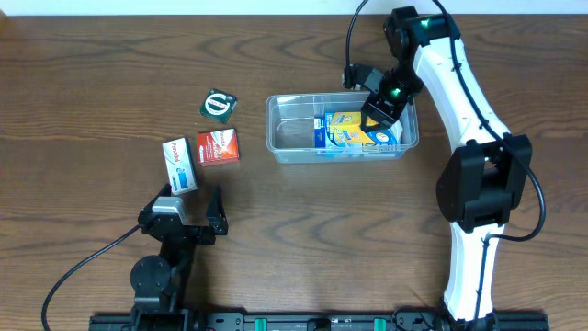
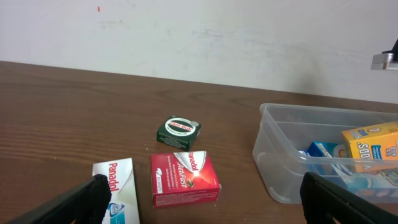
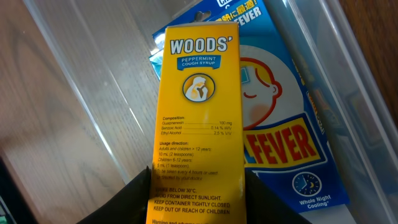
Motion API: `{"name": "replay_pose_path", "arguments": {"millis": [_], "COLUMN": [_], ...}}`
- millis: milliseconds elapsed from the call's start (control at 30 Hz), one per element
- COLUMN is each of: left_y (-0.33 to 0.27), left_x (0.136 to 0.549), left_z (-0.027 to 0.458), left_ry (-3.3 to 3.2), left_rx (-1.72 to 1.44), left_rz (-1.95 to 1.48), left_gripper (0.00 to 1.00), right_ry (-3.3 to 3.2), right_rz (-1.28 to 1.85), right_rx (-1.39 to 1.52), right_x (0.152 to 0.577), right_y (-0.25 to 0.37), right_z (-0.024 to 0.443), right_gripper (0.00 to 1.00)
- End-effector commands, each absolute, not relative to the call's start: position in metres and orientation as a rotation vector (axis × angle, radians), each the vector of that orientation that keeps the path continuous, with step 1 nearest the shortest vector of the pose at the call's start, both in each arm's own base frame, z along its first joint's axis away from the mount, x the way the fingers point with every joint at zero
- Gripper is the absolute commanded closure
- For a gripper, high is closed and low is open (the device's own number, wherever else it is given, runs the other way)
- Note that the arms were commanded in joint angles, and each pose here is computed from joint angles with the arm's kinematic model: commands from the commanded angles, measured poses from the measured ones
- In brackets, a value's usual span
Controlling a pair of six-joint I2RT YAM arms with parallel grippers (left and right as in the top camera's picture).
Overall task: Pack container
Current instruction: 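Carry the yellow box left over the container and lower it, then lay the yellow box on the blue box and release it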
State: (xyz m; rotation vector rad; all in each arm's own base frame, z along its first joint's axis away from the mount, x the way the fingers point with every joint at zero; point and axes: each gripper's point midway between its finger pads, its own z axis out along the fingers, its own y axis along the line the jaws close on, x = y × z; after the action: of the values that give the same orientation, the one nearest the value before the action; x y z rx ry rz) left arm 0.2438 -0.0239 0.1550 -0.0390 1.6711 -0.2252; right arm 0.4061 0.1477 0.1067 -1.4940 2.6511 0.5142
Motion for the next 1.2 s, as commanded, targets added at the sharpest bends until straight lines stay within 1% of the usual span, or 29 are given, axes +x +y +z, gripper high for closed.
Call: {"name": "replay_pose_path", "arguments": {"millis": [0, 67, 167, 300, 433, 567, 633, 667, 700, 733, 767, 800, 867, 1000, 1167], "left_y": [-0.025, -0.025, -0.025, -0.025, -0.025, -0.025, -0.025, -0.025, -0.025, -0.025, -0.025, -0.025, -0.025, -0.025, -0.025], "left_x": [0.243, 0.243, 0.243, 0.243, 0.243, 0.243, 0.243, 0.243, 0.243, 0.243, 0.243, 0.243, 0.243, 0.243, 0.243], "left_z": [0.140, 0.140, 0.140, 0.140, 0.140, 0.140, 0.140, 0.140, 0.140, 0.140, 0.140, 0.140, 0.140, 0.140, 0.140], "left_ry": [1.716, 1.716, 1.716, 1.716, 1.716, 1.716, 1.716, 1.716, 1.716, 1.716, 1.716, 1.716, 1.716, 1.716, 1.716], "left_rx": [-0.030, -0.030, -0.030, -0.030, -0.030, -0.030, -0.030, -0.030, -0.030, -0.030, -0.030, -0.030, -0.030, -0.030, -0.030], "left_rz": [-0.223, -0.223, -0.223, -0.223, -0.223, -0.223, -0.223, -0.223, -0.223, -0.223, -0.223, -0.223, -0.223, -0.223, -0.223], "left_gripper": [0.02, 0.02, 0.02, 0.02, 0.02, 0.02, 0.02, 0.02, 0.02, 0.02, 0.02, 0.02, 0.02, 0.02, 0.02], "right_ry": [2.643, 2.653, 2.660, 2.678, 2.726, 2.833, 2.884, 2.904, 2.924, 2.943, 2.964, 2.979, 2.995, 3.002, 3.010], "right_rz": [0.521, 0.509, 0.496, 0.476, 0.470, 0.477, 0.482, 0.483, 0.485, 0.486, 0.488, 0.490, 0.492, 0.482, 0.319], "right_rx": [-1.474, -1.464, -1.460, -1.424, -1.317, -1.099, -0.991, -0.936, -0.876, -0.814, -0.741, -0.687, -0.626, -0.563, -0.466], "right_x": [0.410, 0.411, 0.411, 0.415, 0.419, 0.422, 0.422, 0.423, 0.424, 0.426, 0.427, 0.428, 0.428, 0.430, 0.437], "right_y": [0.147, 0.146, 0.144, 0.143, 0.144, 0.146, 0.146, 0.146, 0.147, 0.148, 0.149, 0.150, 0.153, 0.163, 0.163], "right_z": [0.110, 0.110, 0.109, 0.109, 0.109, 0.109, 0.109, 0.109, 0.109, 0.109, 0.109, 0.109, 0.109, 0.109, 0.105], "right_gripper": [0.55, 0.45, 0.36, 0.32, 0.29, 0.34, 0.41, 0.45, 0.53, 0.62, 0.72, 0.78, 0.86, 0.91, 0.92]}}
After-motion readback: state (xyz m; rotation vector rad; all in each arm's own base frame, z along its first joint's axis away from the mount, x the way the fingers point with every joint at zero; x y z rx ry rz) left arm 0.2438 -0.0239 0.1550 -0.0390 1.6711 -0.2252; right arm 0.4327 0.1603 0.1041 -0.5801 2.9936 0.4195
